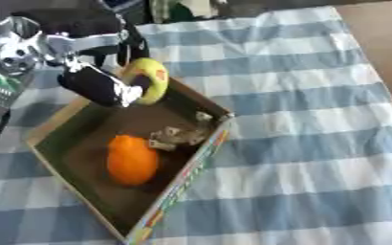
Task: Pick up objects on the table and place them in the box.
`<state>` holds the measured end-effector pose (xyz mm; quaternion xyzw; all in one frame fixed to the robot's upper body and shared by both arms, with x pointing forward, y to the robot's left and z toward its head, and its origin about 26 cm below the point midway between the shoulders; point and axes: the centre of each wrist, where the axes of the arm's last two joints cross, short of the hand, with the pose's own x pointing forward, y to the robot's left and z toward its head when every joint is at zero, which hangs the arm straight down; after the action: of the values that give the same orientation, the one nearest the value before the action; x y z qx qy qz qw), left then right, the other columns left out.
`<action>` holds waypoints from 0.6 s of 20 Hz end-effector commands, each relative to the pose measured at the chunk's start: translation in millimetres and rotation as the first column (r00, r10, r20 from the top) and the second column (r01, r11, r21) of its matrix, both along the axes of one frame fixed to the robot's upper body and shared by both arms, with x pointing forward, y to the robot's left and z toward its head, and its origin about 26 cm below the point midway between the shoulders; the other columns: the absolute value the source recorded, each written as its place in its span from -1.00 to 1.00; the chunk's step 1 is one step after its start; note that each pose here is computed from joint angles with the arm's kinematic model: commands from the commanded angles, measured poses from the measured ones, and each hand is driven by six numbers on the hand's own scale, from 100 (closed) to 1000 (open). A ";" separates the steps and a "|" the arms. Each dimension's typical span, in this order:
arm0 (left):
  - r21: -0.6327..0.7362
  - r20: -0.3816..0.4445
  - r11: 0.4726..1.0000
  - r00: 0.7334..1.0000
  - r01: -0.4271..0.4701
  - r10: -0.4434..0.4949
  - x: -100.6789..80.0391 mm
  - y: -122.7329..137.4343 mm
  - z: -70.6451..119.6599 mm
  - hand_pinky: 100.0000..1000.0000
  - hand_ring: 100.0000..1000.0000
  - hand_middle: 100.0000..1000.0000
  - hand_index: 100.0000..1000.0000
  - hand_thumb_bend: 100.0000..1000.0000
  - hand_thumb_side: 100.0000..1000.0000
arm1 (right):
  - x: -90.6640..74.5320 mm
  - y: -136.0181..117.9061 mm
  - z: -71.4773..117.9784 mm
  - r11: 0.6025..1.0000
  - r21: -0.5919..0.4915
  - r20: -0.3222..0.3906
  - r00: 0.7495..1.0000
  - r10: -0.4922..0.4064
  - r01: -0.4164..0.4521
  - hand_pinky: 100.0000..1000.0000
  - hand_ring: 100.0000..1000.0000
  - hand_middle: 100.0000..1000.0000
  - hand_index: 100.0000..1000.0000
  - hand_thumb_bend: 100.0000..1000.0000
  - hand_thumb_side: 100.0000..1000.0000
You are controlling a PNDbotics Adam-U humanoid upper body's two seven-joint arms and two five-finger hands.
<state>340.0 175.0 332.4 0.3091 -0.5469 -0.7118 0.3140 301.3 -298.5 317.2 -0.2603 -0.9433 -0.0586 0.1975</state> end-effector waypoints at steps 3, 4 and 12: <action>0.024 0.013 1.000 1.000 0.003 -0.003 2.4 3.9 2.9 0.08 0.45 0.38 0.72 -0.64 0.32 | -5.2 1.1 8.7 1.000 -0.006 0.031 0.999 0.009 -0.009 0.34 0.52 0.31 0.50 -1.00 0.28; 0.027 0.014 1.000 1.000 0.006 -0.006 3.0 4.2 2.5 0.09 0.46 0.40 0.73 -0.53 0.37 | -5.2 1.1 8.5 1.000 -0.005 0.030 1.000 0.009 -0.009 0.34 0.52 0.31 0.50 -1.00 0.28; -0.048 0.074 0.999 0.997 -0.004 0.007 2.4 10.2 6.0 -0.02 0.36 0.26 0.60 -1.00 0.30 | -5.1 1.0 7.8 1.000 0.003 0.029 1.000 0.010 -0.010 0.34 0.52 0.31 0.50 -1.00 0.28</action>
<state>346.1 180.5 327.3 0.3120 -0.5600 -0.7026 0.3090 301.7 -297.6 316.1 -0.2560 -0.9436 -0.0625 0.2004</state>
